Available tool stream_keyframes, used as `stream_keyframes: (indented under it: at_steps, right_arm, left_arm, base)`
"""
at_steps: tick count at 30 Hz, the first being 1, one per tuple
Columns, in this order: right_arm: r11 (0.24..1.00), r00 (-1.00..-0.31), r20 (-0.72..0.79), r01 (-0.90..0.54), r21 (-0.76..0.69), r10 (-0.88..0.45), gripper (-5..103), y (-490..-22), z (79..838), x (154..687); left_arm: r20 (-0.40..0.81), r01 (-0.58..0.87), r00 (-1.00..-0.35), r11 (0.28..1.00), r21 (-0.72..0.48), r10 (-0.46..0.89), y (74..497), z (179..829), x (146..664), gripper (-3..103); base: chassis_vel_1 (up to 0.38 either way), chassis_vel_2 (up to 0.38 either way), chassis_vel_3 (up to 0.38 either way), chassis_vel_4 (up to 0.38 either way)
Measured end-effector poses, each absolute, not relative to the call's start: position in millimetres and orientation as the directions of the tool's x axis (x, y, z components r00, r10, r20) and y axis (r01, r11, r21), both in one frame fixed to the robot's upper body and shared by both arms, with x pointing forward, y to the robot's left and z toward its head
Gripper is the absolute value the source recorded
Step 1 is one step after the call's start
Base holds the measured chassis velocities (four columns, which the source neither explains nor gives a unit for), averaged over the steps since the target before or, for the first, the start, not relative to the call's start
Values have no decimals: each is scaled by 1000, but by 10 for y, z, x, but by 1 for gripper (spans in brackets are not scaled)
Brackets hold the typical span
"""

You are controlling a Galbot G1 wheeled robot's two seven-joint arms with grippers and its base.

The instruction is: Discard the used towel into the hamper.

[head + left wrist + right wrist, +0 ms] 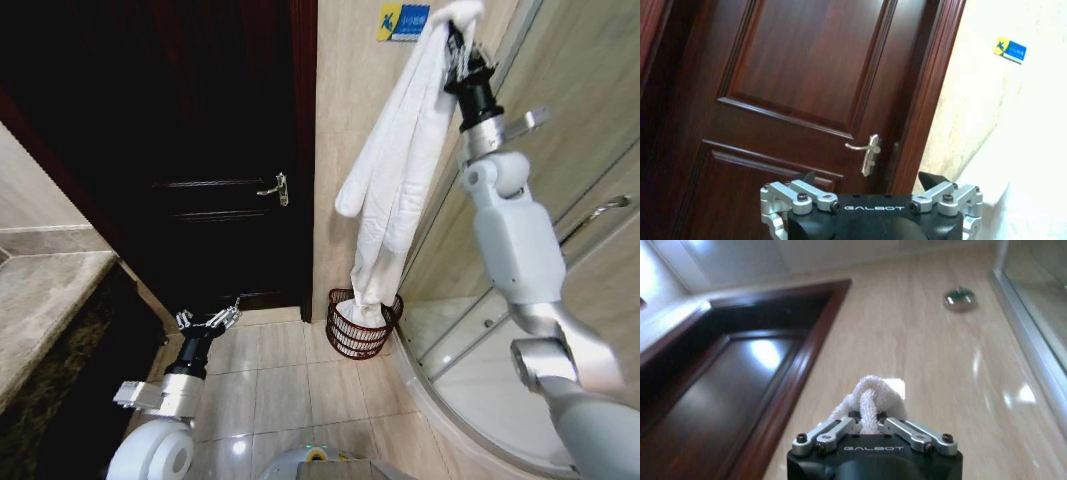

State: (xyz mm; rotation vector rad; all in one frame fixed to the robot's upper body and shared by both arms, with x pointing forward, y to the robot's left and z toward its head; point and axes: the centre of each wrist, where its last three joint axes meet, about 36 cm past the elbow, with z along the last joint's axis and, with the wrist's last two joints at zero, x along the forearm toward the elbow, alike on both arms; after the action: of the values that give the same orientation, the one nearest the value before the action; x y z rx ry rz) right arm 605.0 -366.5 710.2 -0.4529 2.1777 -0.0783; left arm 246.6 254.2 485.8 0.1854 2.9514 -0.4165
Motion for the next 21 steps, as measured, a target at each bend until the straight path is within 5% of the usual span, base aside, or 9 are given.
stream_keyframes:
  at_steps: [21]
  right_arm:
    - [947, -687, -663, -299, -116, -298, 7, -3838, 5878, 5988]
  left_arm:
    - [-170, 144, -980, 954, -264, 100, 2542, 4858, 2466, 100]
  base:
    - [0, 0, 0, 0]
